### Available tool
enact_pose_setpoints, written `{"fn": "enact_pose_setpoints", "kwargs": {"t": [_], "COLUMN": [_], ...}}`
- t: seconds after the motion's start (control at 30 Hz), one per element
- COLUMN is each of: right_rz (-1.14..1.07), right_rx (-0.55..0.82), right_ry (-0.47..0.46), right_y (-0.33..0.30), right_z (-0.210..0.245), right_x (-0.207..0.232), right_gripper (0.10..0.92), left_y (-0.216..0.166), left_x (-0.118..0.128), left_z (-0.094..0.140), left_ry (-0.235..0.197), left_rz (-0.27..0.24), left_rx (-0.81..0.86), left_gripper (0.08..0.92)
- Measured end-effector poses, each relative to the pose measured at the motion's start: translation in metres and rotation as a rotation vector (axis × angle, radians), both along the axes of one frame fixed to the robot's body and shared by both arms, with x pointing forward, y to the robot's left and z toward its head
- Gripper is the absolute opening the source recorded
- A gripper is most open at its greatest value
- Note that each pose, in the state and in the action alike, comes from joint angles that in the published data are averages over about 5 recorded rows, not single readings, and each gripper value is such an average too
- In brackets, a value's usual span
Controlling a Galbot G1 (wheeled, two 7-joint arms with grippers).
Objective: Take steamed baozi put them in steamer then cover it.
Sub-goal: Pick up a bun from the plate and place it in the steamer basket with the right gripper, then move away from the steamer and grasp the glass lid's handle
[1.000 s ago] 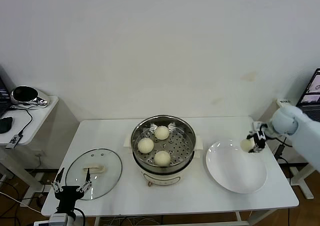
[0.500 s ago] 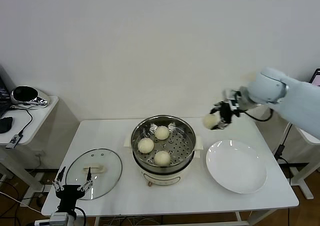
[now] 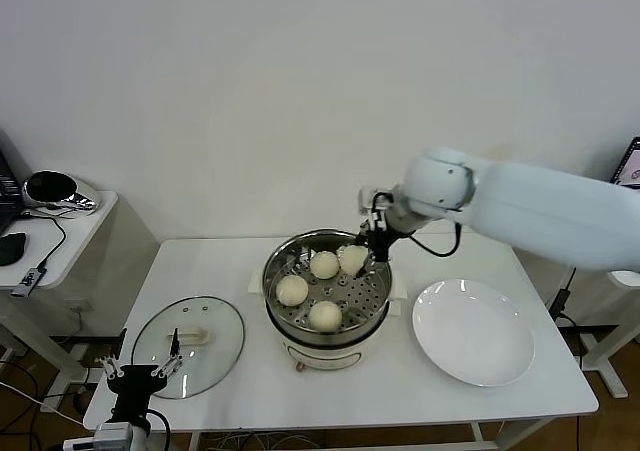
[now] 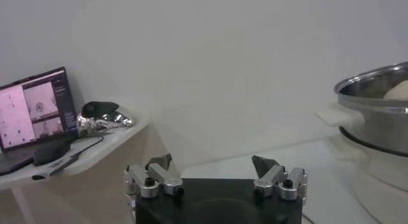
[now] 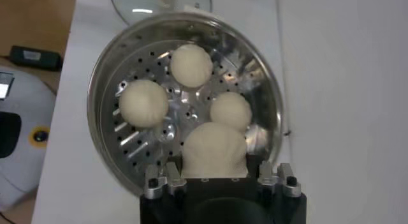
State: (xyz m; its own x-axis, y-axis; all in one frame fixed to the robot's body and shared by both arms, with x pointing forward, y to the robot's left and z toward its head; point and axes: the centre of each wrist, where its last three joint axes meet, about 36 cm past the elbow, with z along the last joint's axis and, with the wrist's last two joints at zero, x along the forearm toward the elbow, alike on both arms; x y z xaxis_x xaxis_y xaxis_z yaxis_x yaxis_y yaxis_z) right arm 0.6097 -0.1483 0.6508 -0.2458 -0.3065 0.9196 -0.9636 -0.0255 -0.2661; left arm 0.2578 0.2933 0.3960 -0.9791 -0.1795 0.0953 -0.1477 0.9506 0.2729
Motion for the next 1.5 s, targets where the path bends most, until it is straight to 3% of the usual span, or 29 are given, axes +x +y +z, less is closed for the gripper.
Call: {"fn": "enact_pose_setpoints", "kwargs": {"t": [0.33,0.8,1.1,1.33,1.5], "right_rz": [-0.054,-0.082,-0.102,-0.107,-0.138], "right_rx": [-0.056,-0.082,-0.026,0.094,0.232], "right_ry": [0.029,0.035,0.012,-0.046,-0.139], "right_y": [0.010,0.013,0.005,-0.025,-0.067], "right_z": [-0.043,-0.071,-0.039,0.005,0.007], "right_x": [0.012,0.020,0.021,0.002,-0.028], "right_gripper": [0.611,0.631,0.815,0.823,0.823], "left_y": [0.000,-0.001,0.002,0.004,0.004], "left_x": [0.000,0.001,0.002,0.004,0.003], "left_z": [0.000,-0.002,-0.003,-0.007,-0.009], "left_ry": [-0.001,0.001,0.004,0.008,0.011], "left_rz": [0.002,0.003,0.004,0.006,0.006], "left_rx": [-0.004,-0.006,0.000,0.001,0.001], "left_gripper": [0.823,0.823,0.823,0.823,0.823]}}
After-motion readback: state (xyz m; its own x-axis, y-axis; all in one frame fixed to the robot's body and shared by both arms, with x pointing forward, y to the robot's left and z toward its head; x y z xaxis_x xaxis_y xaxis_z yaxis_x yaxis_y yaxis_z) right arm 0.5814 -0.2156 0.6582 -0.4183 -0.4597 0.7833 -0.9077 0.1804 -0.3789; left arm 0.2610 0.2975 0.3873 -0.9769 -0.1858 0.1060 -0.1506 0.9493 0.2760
